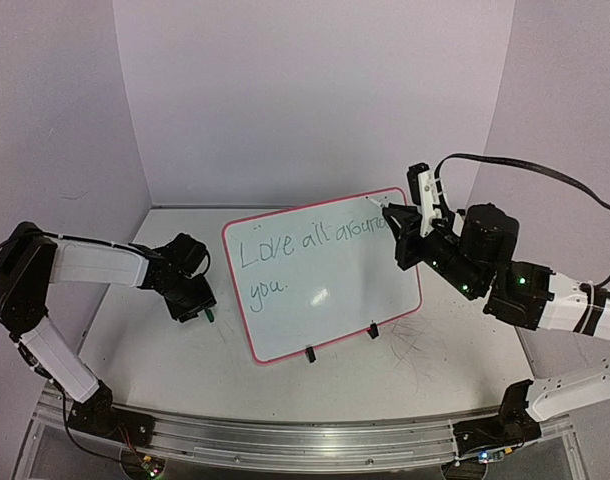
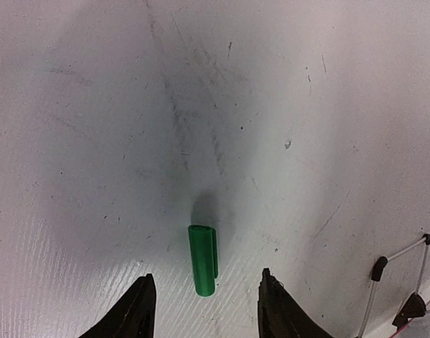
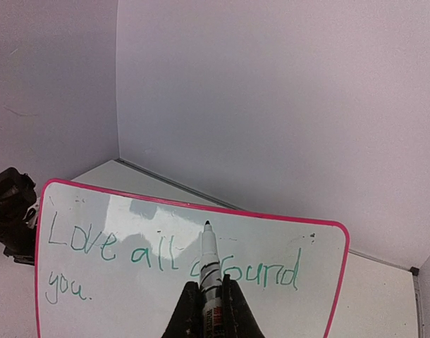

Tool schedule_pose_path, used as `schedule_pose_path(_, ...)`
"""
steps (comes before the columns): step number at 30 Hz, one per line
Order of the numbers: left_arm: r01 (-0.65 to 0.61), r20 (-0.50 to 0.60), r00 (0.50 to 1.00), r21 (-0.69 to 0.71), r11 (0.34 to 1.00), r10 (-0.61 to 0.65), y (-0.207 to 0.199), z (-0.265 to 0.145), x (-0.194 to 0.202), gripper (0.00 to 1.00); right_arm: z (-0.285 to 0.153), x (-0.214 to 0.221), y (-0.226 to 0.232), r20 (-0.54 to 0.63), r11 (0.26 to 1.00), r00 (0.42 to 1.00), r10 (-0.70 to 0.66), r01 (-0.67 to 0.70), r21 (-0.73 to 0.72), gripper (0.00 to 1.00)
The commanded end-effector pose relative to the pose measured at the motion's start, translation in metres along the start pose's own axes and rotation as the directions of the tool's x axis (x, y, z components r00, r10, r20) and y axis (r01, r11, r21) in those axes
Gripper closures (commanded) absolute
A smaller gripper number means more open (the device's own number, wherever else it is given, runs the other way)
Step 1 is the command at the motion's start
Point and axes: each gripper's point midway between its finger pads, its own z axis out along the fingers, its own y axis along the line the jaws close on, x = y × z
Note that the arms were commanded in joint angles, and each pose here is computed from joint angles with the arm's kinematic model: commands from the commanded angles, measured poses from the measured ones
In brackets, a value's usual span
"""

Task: Write a sentence on the whiteboard
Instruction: Pick up the pen cap from the center of the board.

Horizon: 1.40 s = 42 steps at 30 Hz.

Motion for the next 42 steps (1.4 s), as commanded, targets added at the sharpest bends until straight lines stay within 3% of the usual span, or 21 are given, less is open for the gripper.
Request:
schedule_pose_path(1,0.013,0.048,0.999,-0.023,1.000,-0.012,-0.010,0.003,-0.012,0.52,-0.001,-0.010,-0.001,0.041,0.999,0.998,0.039,-0.039,-0.002,1.00)
schedule_pose_path(13,0.031,0.064,0.998,-0.107,0.994,-0.024,-0.003,0.024,-0.002,0.60,0.001,-0.008,0.006,0.035,0.997,0.997,0.067,-0.066,-0.040,1.00)
schedule_pose_path(31,0.012,0.082,0.997,-0.182,0.983,0.003,0.014,0.034,-0.001,0.89,0.001,-0.012,0.009,0.040,0.995,0.995,0.089,-0.086,-0.059,1.00)
schedule_pose_path(36,0.015,0.109,0.994,-0.172,0.985,0.004,0.014,0.026,-0.005,0.94,0.003,-0.012,0.014,0.035,0.992,0.995,0.098,-0.095,-0.077,1.00)
schedule_pose_path(42,-0.002,0.136,0.990,-0.148,0.989,0.022,0.013,0.012,-0.011,0.92,0.007,-0.010,0.018,0.023,0.990,0.994,0.109,-0.106,-0.094,1.00)
